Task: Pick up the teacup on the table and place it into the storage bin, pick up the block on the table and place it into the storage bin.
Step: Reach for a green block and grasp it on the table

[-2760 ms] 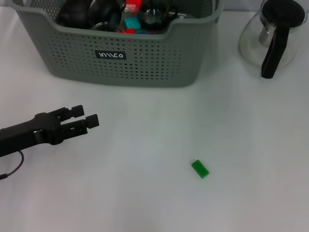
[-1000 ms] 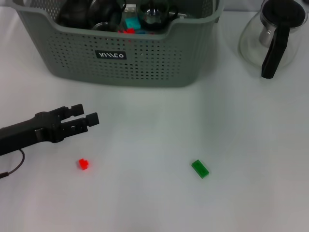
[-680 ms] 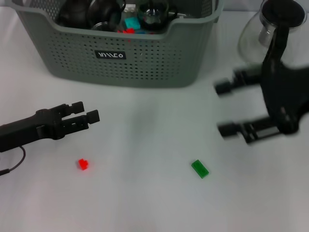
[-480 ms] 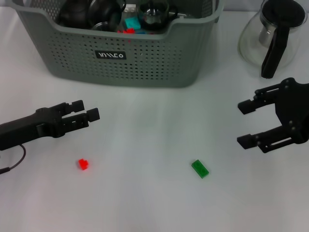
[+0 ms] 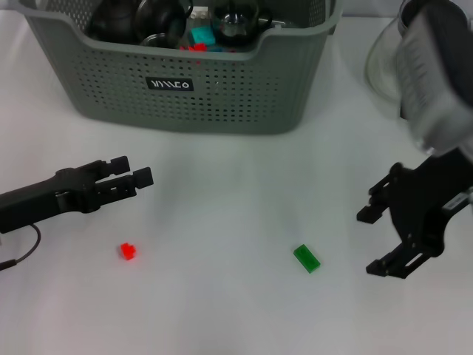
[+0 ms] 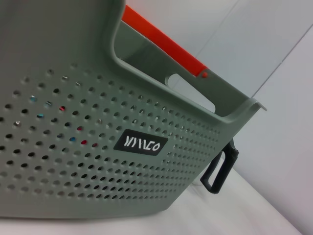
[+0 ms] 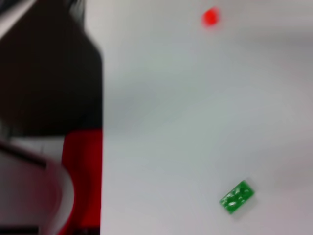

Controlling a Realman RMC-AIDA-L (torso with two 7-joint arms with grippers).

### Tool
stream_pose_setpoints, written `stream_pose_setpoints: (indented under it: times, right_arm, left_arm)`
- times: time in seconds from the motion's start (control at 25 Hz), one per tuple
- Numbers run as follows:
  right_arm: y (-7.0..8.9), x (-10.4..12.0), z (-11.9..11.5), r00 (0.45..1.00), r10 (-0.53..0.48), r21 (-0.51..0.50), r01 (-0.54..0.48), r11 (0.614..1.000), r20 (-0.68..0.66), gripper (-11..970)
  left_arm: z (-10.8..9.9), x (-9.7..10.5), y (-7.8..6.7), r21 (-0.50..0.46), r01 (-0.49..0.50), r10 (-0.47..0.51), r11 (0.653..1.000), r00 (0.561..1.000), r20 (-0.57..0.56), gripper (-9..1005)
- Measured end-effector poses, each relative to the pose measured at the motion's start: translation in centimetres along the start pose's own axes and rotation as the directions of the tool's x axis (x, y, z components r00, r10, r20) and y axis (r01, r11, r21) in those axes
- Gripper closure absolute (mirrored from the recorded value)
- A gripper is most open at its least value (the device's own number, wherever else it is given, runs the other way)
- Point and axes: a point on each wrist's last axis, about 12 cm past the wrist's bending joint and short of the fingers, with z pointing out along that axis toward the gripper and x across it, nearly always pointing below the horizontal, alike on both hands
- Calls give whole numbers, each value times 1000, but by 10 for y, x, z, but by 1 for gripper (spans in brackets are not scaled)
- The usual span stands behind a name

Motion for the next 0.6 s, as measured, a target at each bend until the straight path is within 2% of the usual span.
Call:
stream_pose_setpoints:
  times: [0.24, 0.6]
  right_arm:
    - [3, -22, 19, 992, -106, -7, 106, 994, -70, 196]
    - [3, -40, 64, 970, -207, 30, 212, 977, -124, 198]
  left_arm:
    - [0, 1, 0, 2, 1, -1, 1000, 1000, 2, 222]
    - [2, -1, 0, 8, -4, 4, 1000, 1000, 3, 222]
